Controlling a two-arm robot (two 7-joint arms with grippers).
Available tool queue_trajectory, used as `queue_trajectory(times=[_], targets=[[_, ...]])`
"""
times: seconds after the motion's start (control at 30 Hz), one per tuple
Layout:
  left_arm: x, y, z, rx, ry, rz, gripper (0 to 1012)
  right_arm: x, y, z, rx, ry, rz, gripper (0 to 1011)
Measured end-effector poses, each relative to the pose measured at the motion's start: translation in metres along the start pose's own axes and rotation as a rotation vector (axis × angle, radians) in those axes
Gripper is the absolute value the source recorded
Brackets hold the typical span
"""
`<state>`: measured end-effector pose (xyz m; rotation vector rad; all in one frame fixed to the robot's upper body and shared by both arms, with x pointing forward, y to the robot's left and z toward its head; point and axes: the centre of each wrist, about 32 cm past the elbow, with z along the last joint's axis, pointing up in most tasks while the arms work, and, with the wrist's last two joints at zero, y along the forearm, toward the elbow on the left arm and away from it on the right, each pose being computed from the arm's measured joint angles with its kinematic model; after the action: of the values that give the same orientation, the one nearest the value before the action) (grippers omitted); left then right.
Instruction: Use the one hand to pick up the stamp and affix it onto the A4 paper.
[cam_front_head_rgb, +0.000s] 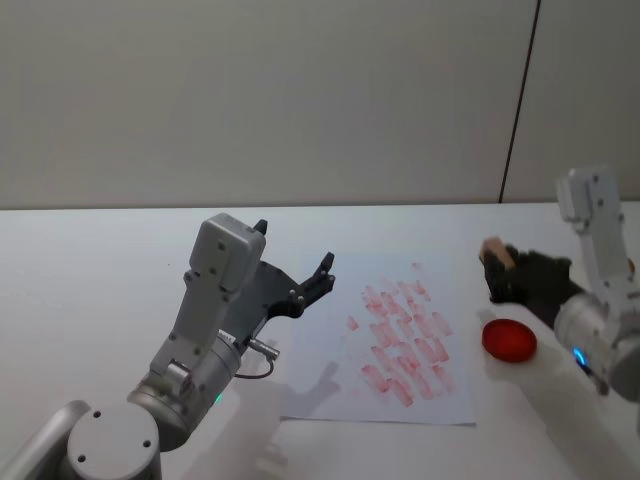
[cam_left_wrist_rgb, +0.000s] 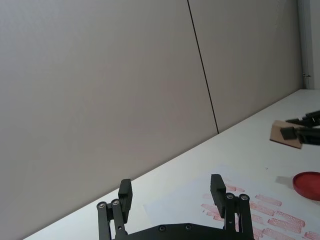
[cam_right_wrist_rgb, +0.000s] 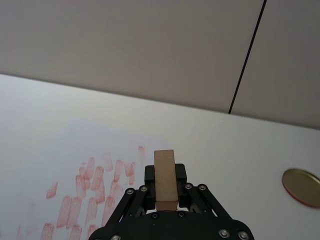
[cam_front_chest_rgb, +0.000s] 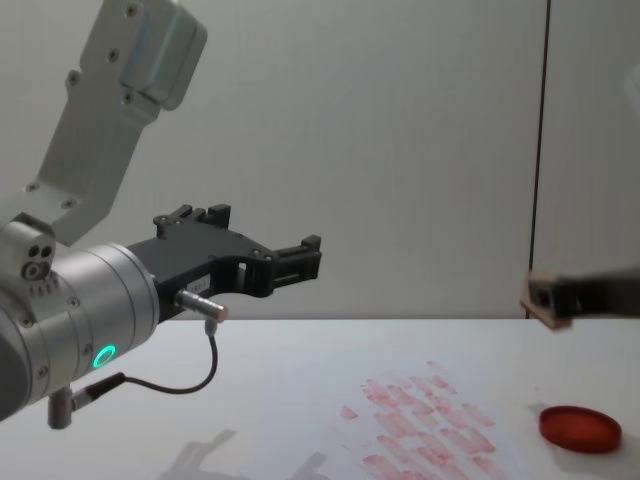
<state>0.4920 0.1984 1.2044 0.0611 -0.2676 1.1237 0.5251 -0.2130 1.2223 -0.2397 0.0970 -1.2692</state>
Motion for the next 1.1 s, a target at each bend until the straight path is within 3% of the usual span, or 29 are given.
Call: queue_trajectory(times=[0.27, 0.73, 0.83, 0.9, 1.1], targets=[[0.0000, 0.0000, 0.0000, 0.000, 0.000, 0.000, 993, 0.002, -0.009, -0.019, -0.086, 0.015, 0.000, 216], [0.0000, 0.0000, 0.0000, 0.000, 0.000, 0.000, 993, 0.004, -0.010, -0.035, -0.146, 0.025, -0.008, 218], [0.0000, 0.0000, 0.0000, 0.000, 0.000, 0.000, 993, 0.005, -0.010, -0.037, -0.150, 0.024, -0.012, 275], [0.0000, 0.0000, 0.0000, 0.000, 0.000, 0.000, 993, 0.005, -0.010, -0.038, -0.150, 0.021, -0.018, 383], [0.0000, 0.0000, 0.0000, 0.000, 0.000, 0.000, 993, 0.007, -0.009, -0.039, -0.141, 0.012, -0.034, 541]])
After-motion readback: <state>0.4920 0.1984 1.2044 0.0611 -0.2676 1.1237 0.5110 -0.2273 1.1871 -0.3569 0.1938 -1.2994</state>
